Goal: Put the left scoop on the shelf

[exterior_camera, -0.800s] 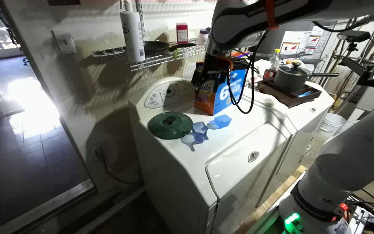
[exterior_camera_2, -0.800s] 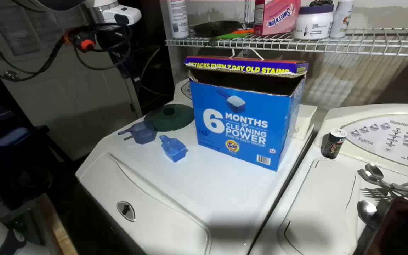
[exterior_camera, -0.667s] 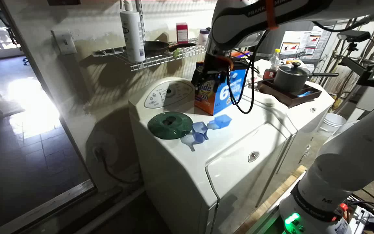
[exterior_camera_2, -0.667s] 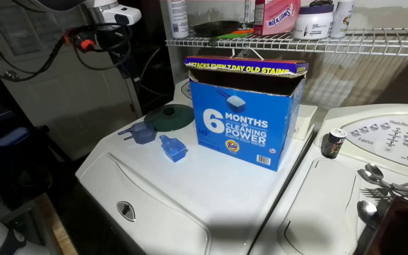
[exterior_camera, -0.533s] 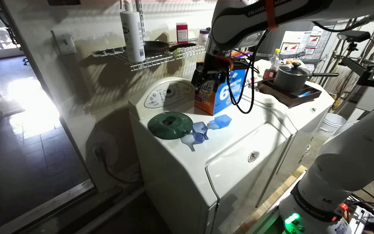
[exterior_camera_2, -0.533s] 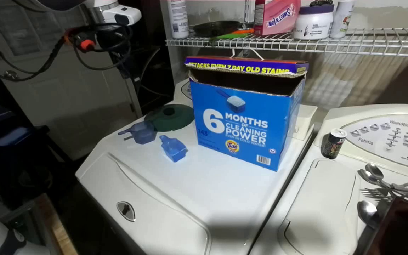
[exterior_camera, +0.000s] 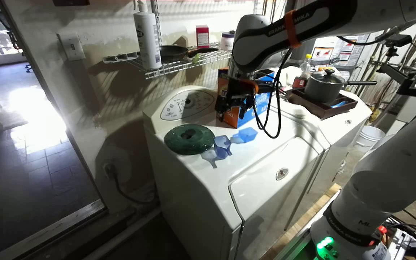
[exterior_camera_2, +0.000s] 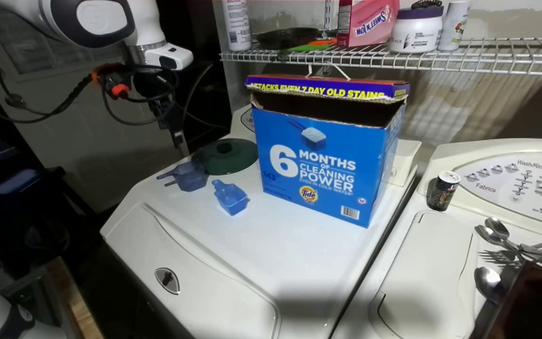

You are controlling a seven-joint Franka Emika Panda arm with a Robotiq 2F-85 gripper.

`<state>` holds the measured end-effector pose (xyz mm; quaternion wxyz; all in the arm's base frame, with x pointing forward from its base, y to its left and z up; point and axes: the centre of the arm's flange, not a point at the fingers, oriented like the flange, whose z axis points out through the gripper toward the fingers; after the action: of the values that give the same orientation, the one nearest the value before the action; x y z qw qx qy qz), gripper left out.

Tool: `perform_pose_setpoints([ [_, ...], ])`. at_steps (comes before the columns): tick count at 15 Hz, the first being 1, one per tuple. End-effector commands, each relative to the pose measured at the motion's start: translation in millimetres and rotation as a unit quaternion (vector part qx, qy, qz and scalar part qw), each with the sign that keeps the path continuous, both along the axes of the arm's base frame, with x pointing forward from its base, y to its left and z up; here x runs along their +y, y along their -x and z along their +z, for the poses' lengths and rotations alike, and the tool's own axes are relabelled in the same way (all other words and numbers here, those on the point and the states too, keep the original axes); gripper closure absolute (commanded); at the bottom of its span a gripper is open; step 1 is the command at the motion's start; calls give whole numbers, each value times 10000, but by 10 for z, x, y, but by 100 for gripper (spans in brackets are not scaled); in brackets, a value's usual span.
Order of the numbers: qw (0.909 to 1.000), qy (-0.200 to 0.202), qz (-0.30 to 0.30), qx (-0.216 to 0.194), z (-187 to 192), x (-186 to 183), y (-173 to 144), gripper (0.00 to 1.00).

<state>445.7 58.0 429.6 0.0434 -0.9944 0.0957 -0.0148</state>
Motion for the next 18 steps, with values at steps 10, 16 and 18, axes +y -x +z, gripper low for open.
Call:
perform_pose_setpoints([
  [10, 9945, 916, -256, -437, -835, -139, -23, 0],
  [16, 9941, 759, -476, -603, -1070, -255, -147, 0],
  [18, 9938, 679, -517, -706, -1121, -268, -210, 0],
])
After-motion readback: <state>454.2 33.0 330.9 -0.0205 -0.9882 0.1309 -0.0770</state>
